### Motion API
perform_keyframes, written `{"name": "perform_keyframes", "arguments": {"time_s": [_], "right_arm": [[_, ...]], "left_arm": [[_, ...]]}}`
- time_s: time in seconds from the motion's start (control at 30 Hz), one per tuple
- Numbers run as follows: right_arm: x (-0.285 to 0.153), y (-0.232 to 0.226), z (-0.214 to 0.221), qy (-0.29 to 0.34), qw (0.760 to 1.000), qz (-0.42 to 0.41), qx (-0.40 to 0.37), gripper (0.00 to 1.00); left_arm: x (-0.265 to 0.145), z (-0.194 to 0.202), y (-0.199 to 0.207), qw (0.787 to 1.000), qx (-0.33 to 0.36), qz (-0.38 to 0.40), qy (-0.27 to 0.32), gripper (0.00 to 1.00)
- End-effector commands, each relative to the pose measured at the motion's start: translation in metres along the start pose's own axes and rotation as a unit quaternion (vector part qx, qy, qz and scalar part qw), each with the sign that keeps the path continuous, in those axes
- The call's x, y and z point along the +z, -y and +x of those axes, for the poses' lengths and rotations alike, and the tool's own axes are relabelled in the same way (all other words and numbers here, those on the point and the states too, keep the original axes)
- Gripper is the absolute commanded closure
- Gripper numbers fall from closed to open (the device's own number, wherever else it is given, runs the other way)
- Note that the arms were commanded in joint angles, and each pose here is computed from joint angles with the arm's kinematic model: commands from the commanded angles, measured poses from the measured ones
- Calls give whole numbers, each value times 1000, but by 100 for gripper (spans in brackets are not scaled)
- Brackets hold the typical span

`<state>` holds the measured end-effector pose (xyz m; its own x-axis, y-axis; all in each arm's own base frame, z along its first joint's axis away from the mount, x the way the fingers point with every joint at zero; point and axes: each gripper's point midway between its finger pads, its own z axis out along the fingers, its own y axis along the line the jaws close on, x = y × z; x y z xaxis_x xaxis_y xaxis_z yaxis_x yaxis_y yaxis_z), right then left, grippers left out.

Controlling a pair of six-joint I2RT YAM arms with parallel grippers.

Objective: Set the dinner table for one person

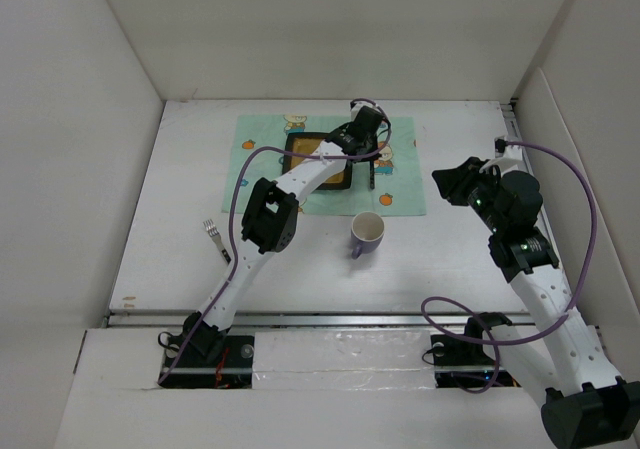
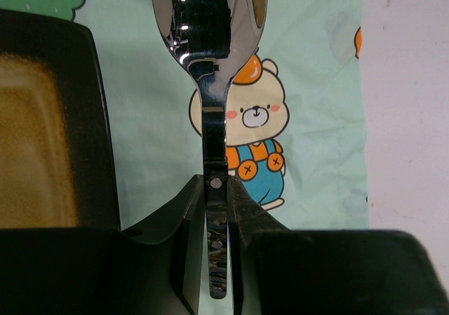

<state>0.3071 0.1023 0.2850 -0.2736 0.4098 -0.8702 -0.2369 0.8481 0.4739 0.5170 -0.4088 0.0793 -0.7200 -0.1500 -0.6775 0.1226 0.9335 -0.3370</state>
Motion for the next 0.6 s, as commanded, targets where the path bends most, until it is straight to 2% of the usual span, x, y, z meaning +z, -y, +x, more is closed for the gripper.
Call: {"name": "perform_keyframes", "arguments": {"time_s": [0.0,0.47,0.57], "right_arm": [[3,-7,-8,15,1000,-11,-13,71],[5,-7,-6,14,1000,-12,-13,71],[7,-7,-5,12,1000,-13,-13,71]], "left_arm": [[-10,-48,15,998,-6,22,67,100],[19,-7,0,1000,-7,7,21,100],[18,-7,-1,1000,-9,6,21,88]]}}
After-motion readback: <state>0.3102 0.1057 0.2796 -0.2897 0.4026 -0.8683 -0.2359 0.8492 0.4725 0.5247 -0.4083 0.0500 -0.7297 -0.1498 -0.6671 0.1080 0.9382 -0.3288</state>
